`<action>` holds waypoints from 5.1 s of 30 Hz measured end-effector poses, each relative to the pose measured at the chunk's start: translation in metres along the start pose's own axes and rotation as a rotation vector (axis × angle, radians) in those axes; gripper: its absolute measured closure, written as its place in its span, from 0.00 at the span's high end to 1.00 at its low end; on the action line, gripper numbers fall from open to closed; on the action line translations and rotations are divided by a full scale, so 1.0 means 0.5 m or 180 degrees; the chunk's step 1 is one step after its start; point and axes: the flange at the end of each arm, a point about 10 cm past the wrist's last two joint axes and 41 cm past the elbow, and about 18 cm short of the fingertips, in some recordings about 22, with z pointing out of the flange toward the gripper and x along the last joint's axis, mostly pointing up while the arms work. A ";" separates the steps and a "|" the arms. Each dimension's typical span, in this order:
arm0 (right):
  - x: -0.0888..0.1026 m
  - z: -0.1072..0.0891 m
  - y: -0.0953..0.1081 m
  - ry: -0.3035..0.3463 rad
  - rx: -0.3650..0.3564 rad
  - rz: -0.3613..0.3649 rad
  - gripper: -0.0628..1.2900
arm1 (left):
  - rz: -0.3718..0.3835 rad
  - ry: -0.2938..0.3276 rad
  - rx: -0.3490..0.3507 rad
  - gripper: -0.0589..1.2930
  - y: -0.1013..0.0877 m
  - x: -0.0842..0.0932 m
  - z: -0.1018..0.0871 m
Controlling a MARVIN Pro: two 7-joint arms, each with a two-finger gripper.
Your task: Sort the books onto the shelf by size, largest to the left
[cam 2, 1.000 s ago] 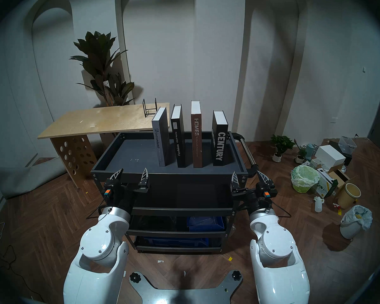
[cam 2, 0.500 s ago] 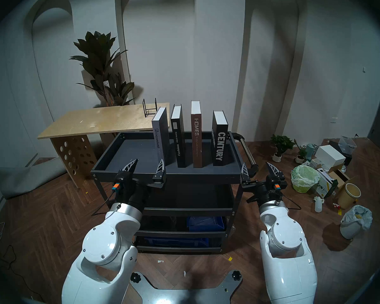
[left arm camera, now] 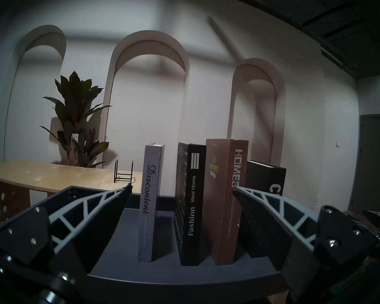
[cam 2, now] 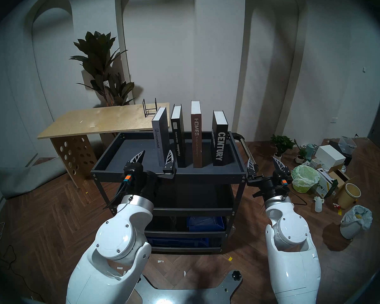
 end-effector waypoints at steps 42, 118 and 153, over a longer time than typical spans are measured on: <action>-0.029 -0.012 0.059 0.0004 -0.0288 0.0187 0.95 | 0.0169 0.0043 0.0265 0.96 0.130 0.004 0.154; -0.030 -0.011 0.078 0.0087 -0.0420 0.0321 0.95 | 0.0477 0.0133 0.0352 0.96 0.300 0.024 0.326; -0.029 0.003 0.056 0.0090 -0.0313 0.0318 0.95 | 0.0555 0.0110 0.0398 0.96 0.286 0.004 0.352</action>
